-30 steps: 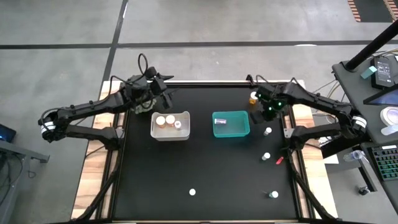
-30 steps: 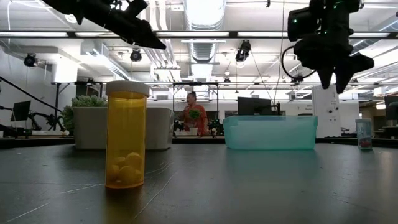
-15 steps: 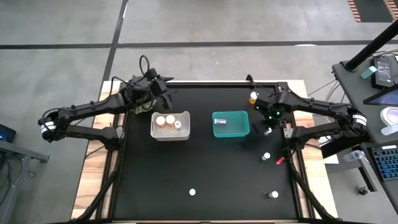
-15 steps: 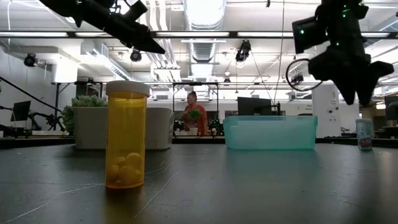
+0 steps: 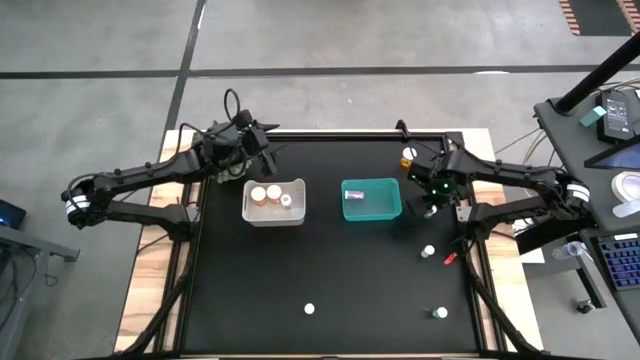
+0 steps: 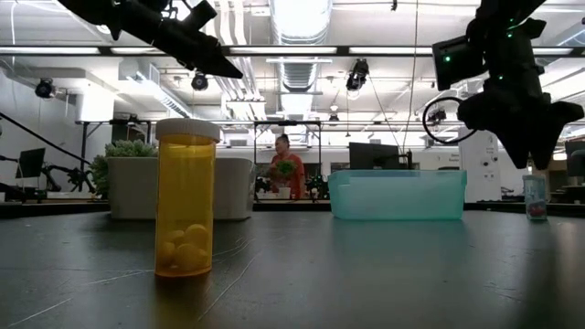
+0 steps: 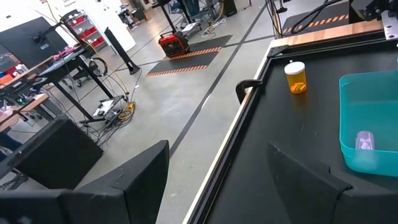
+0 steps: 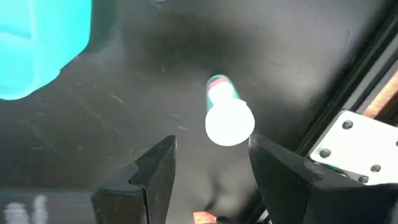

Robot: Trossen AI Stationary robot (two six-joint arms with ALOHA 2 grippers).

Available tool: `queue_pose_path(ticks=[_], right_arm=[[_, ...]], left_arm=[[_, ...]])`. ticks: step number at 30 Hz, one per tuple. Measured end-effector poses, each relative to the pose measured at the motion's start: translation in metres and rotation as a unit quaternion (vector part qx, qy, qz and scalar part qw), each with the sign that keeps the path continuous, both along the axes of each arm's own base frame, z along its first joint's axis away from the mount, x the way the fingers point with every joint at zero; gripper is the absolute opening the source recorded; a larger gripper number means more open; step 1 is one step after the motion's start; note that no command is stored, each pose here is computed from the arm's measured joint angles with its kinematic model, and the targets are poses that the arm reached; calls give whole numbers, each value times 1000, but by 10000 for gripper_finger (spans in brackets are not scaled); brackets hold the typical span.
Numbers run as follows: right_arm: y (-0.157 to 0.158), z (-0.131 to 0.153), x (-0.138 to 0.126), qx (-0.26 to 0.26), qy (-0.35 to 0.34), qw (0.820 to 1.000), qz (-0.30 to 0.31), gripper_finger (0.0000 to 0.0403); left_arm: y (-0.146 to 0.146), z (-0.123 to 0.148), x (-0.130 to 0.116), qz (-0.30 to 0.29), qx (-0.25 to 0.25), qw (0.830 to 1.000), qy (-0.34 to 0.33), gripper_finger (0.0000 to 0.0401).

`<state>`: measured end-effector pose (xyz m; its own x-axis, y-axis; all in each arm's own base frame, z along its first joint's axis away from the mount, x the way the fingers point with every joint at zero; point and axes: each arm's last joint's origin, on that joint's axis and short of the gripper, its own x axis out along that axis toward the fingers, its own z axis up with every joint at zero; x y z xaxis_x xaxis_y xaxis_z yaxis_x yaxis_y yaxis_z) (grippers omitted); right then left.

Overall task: Pick and place medicine bottles into bin by pill shape (circle, oval)
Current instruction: Put the top small green capsule bottle into the white bin

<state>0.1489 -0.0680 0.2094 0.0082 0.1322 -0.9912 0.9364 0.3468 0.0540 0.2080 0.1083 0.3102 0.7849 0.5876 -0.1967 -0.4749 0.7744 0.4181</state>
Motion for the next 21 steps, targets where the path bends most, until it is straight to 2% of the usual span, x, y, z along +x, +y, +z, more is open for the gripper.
queue_pose_path(ticks=[12,21], right_arm=[[1,-10,-5,-14,22,1000,-1,194],[1,-27,-5,-23,2,1000,0,189]], left_arm=[[0,0,0,0,-1,1000,0,252],[0,0,0,0,-2,1000,0,252]])
